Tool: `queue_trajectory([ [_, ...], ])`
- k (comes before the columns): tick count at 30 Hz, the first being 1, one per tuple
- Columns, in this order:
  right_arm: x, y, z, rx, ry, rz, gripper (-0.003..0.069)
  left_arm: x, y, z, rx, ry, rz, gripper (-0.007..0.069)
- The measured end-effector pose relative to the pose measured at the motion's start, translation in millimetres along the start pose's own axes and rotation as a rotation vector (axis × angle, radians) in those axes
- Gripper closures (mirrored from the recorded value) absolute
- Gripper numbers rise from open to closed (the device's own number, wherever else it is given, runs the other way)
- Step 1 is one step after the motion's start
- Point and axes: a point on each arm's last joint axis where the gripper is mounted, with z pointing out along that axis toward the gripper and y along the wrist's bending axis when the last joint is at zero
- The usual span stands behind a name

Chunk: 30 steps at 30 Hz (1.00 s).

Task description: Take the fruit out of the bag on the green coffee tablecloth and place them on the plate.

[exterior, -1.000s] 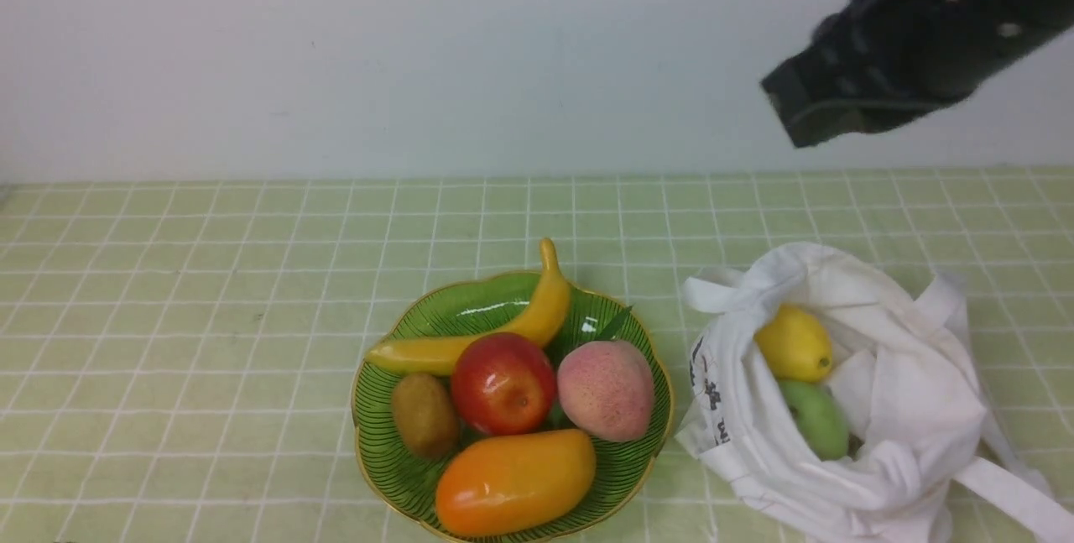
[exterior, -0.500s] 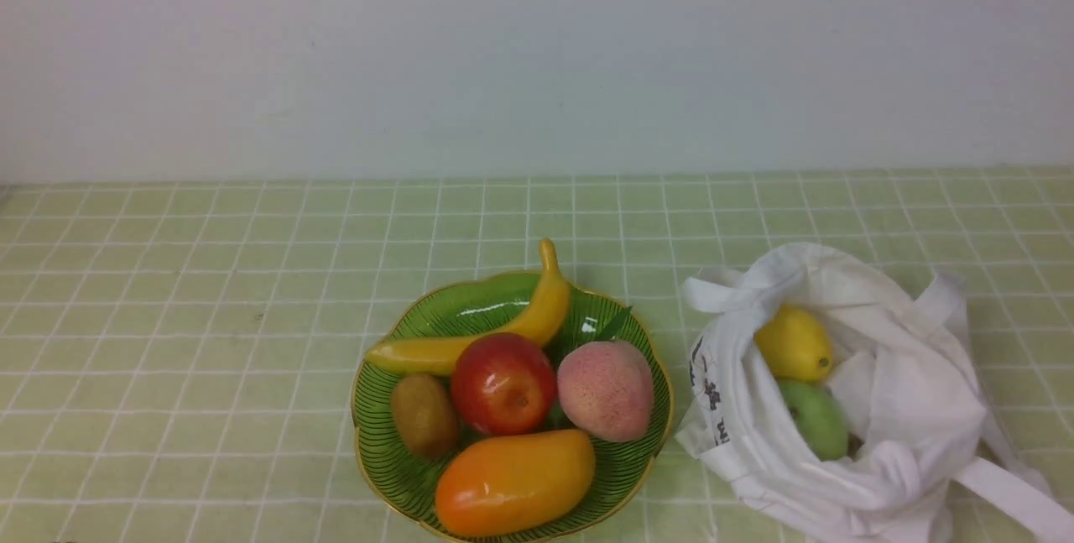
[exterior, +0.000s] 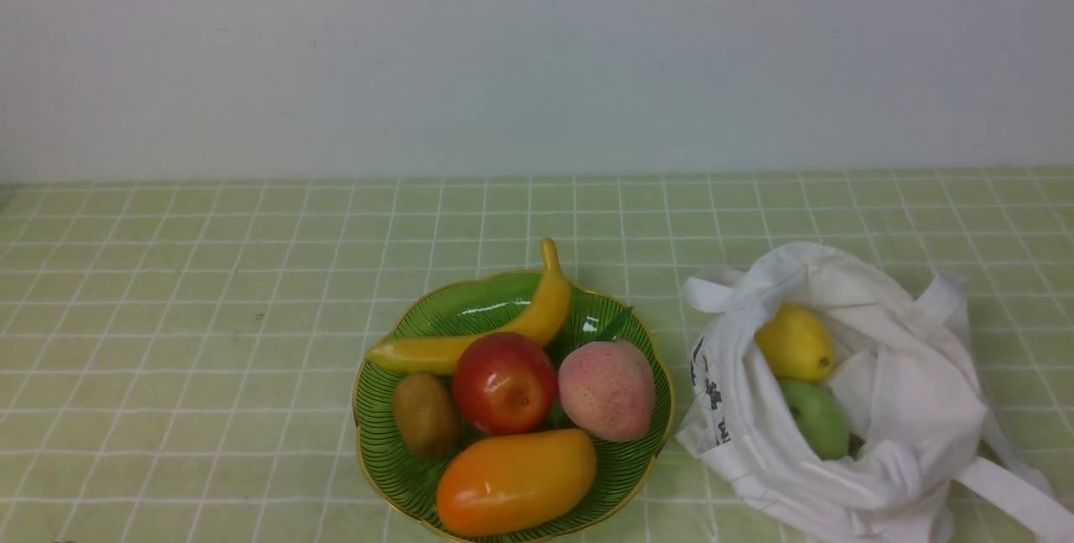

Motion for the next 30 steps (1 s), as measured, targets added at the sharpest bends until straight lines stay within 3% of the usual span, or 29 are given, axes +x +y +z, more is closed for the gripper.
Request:
queue_trajectory([
  [25, 10, 0, 0, 0.000, 0.073, -0.002, 0.0673, 0, 0, 0, 0.000, 0.000, 0.000, 0.0633],
  [30, 32, -4, -4, 0.045, 0.114, -0.048, 0.0673, 0, 0, 0, 0.000, 0.000, 0.000, 0.0633],
])
